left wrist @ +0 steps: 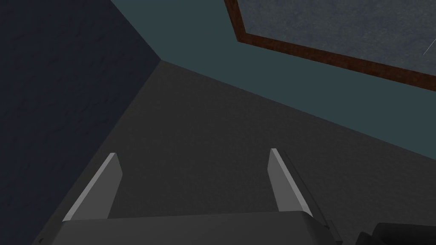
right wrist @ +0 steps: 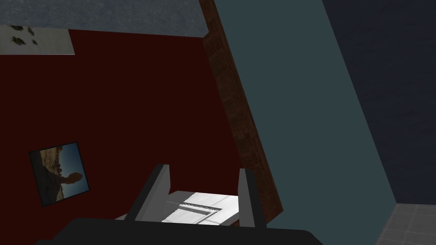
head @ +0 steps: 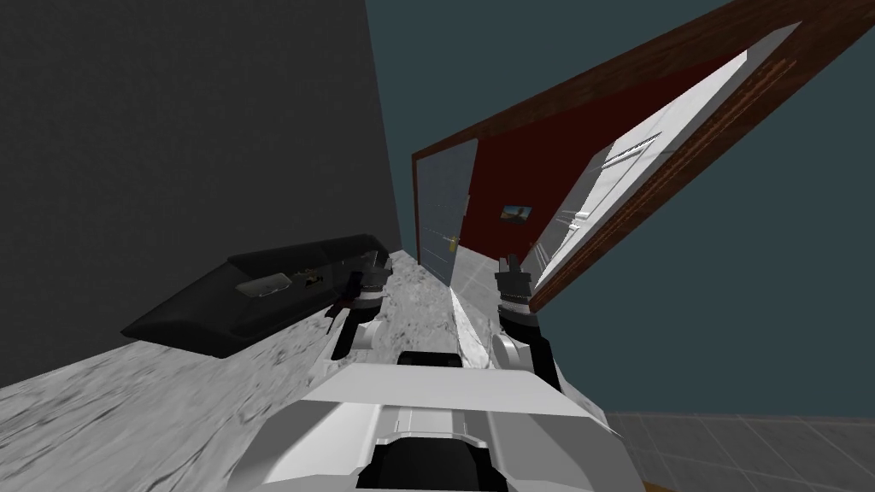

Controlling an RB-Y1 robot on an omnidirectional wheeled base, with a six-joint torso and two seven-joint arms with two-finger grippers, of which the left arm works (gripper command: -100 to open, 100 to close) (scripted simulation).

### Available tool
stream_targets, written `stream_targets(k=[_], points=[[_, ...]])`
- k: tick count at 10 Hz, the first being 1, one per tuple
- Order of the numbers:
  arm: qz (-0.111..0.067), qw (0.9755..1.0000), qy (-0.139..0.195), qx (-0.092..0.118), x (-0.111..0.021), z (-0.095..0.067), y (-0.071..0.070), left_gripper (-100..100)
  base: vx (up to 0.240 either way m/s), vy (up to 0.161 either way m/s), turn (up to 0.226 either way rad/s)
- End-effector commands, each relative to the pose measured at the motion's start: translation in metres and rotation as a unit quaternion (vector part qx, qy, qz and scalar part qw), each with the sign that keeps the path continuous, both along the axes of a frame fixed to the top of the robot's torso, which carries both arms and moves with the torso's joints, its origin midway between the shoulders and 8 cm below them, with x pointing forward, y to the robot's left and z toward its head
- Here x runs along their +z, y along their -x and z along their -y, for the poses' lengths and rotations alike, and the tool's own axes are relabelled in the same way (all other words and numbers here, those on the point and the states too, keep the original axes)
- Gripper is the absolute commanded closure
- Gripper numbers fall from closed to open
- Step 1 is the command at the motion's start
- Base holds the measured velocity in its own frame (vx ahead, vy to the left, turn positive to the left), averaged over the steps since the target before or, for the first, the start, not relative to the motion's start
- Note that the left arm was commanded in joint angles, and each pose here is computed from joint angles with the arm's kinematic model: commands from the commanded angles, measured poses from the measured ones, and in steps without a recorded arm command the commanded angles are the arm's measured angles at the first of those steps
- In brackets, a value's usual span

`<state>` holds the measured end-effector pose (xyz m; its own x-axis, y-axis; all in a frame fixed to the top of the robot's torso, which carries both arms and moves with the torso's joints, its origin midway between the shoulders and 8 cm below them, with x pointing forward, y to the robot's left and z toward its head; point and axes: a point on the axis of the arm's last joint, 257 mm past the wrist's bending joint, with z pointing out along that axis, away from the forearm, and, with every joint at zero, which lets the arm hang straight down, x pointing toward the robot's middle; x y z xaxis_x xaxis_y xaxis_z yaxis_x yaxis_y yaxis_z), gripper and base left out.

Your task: Push the door open

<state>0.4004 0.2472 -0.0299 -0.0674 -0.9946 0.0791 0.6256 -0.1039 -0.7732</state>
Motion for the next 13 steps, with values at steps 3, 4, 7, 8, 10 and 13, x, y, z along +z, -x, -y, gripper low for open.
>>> stream_targets(k=[3, 4, 7, 8, 10, 13], points=[[-0.019, 0.9998, -0.001, -0.011, -0.019, 0.009, -0.021, -100, 0.095, 0.016, -0.060], [-0.024, 0.9996, -0.001, -0.014, -0.024, 0.012, -0.027, -100, 0.095, 0.023, -0.039], [-0.042, 0.9988, -0.003, -0.024, -0.041, 0.020, -0.043, -100, 0.092, 0.025, -0.059], [-0.048, 0.9985, -0.004, -0.027, -0.047, 0.023, -0.049, -100, 0.094, 0.027, -0.075], [-0.060, 0.9976, -0.005, -0.033, -0.058, 0.029, -0.060, -100, 0.100, 0.033, -0.062], [-0.072, 0.9966, -0.007, -0.040, -0.070, 0.036, -0.071, -100, 0.085, 0.019, -0.051]])
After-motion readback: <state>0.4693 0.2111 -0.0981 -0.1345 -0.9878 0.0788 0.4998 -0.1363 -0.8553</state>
